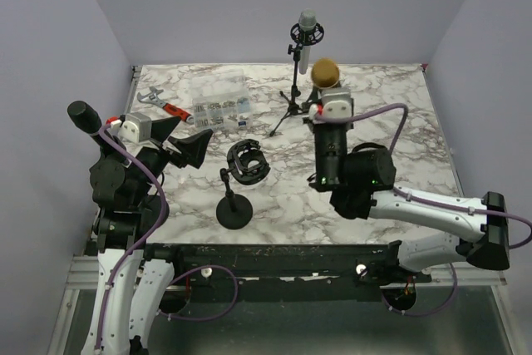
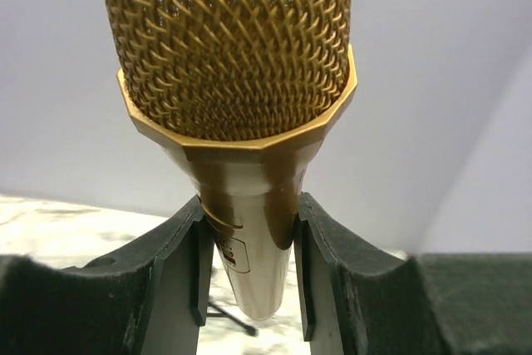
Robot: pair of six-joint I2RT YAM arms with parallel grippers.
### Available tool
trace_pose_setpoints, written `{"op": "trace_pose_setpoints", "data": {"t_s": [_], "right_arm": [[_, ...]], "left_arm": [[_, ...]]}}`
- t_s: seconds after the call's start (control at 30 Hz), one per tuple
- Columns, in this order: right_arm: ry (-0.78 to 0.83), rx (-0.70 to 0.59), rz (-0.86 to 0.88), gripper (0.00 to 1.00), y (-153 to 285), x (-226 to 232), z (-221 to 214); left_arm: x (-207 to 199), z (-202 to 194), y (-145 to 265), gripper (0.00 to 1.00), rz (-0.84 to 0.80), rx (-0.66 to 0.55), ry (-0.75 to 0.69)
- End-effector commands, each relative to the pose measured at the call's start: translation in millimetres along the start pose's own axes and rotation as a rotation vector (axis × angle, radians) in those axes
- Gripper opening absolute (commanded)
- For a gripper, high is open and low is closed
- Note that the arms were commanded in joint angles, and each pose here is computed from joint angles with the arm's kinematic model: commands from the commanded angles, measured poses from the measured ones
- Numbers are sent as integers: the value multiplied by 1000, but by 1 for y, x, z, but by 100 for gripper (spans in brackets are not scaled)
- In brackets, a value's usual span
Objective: Remove the microphone from the stand
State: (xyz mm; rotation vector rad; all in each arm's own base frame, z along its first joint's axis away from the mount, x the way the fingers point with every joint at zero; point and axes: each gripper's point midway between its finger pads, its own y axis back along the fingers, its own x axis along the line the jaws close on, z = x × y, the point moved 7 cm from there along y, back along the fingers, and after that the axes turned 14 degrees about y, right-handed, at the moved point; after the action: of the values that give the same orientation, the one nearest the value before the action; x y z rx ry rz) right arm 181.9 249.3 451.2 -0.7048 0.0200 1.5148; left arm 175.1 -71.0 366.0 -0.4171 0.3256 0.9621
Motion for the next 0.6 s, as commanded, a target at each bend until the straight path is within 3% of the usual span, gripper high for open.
{"op": "trace_pose_setpoints", "data": {"t_s": [0.0,0.33,0.57], "right_arm": [[-73,128,-128,1,-13,-38,-36],[-2,425,-155,1,-48,-43,-146],[-180,702,-116,1,-79,-45,-234]], "left_arm": [[-1,-4,-2,99,-30,11,7],[-3,-4,-2,99,-41,10,10],[-2,-5,-2,99,-40,14,13]]}}
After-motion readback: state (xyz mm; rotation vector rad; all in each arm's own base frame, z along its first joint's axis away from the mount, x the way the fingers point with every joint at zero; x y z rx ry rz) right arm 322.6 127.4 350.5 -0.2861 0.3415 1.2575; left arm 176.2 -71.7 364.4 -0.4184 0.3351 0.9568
